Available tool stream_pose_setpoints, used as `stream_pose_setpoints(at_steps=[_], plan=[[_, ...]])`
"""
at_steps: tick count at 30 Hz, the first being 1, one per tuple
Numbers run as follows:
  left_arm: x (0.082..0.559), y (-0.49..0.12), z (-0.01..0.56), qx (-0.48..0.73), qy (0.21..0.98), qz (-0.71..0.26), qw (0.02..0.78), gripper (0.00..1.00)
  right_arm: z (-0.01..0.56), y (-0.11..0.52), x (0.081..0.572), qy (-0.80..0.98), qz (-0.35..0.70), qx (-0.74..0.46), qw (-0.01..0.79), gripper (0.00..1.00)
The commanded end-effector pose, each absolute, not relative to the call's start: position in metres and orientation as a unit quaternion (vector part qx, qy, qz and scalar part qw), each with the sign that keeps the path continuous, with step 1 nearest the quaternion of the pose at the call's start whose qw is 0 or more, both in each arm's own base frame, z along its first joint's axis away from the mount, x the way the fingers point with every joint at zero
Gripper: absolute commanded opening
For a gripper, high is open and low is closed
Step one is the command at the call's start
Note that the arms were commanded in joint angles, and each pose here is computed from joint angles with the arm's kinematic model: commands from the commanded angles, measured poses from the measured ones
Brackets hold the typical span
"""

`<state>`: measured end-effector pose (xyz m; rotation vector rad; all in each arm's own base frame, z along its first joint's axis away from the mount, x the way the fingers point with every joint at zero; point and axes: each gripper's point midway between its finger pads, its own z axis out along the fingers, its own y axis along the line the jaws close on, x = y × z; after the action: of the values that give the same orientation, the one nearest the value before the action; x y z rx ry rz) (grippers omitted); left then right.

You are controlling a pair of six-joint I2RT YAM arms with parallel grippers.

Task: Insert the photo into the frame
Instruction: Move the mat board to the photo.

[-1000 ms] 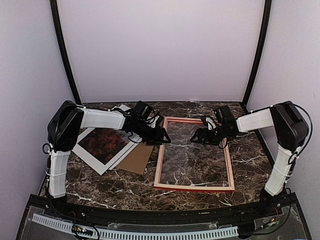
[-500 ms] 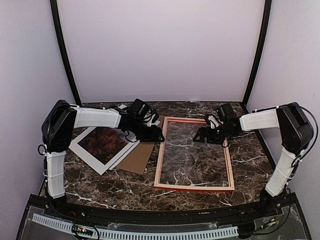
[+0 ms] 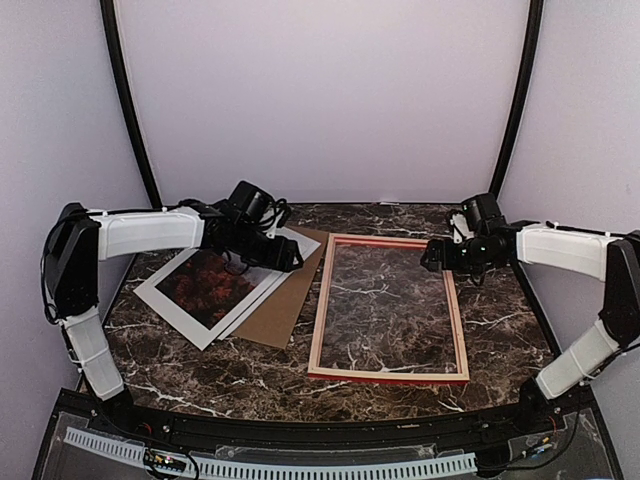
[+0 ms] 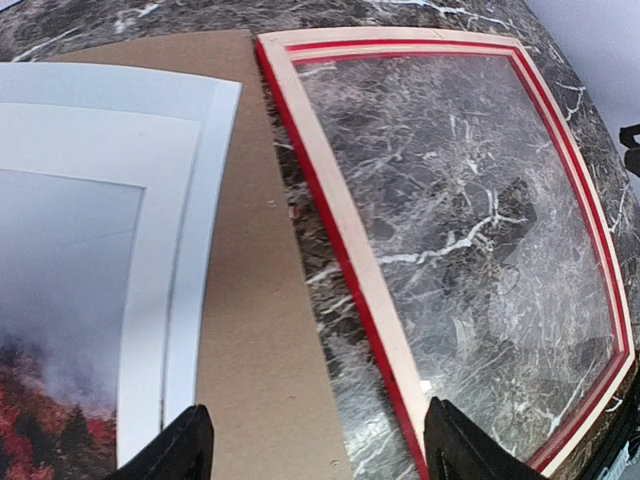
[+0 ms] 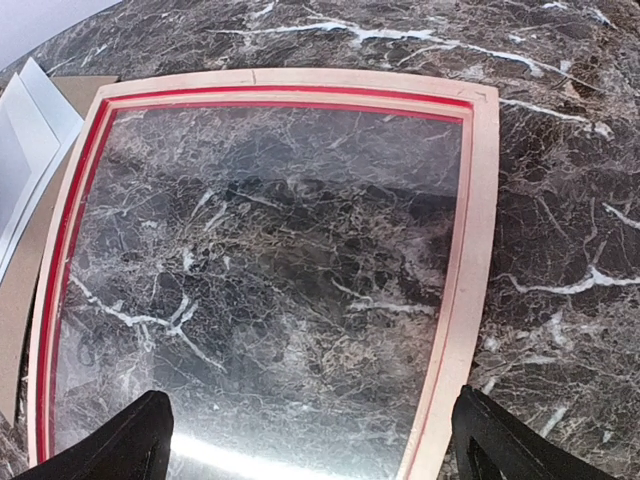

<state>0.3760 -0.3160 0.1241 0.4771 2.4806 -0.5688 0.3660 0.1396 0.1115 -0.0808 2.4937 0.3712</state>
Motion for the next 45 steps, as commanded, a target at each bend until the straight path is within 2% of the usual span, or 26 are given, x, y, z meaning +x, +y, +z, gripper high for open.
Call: stream_pose_setpoints(at_steps=[1, 4, 8, 12, 21, 27, 37, 45], plan=[[0.379, -0.265, 0.127, 0.151, 0.931, -0.186, 0.274, 0.75, 0.122, 0.134, 0.361, 0.936, 0.131, -0.029, 0.326, 0.99], [0.388, -0.234, 0.133, 0.121, 0.934, -0.185, 0.281, 0.76, 0.126, 0.133, 0.361, 0.933, 0.128, -0.028, 0.335, 0.99], [0.397, -0.190, 0.136, 0.083, 0.940, -0.151, 0.294, 0.84, 0.121, 0.117, 0.364, 0.938, 0.083, -0.013, 0.336, 0.99], [0.409, -0.151, 0.141, 0.043, 0.945, -0.128, 0.299, 0.88, 0.116, 0.116, 0.371, 0.938, 0.072, -0.010, 0.338, 0.98], [0.450, -0.067, 0.140, -0.058, 0.945, -0.138, 0.290, 0.89, 0.108, 0.173, 0.376, 0.926, 0.159, -0.056, 0.337, 0.96], [0.475, -0.015, 0.116, -0.109, 0.946, -0.139, 0.272, 0.89, 0.102, 0.217, 0.369, 0.920, 0.185, -0.103, 0.331, 0.96], [0.497, 0.010, 0.069, -0.121, 0.957, -0.107, 0.241, 0.89, 0.086, 0.259, 0.351, 0.918, 0.203, -0.151, 0.306, 0.96], [0.476, 0.009, 0.043, -0.133, 0.963, -0.106, 0.207, 0.83, 0.077, 0.269, 0.344, 0.919, 0.206, -0.159, 0.295, 0.95]])
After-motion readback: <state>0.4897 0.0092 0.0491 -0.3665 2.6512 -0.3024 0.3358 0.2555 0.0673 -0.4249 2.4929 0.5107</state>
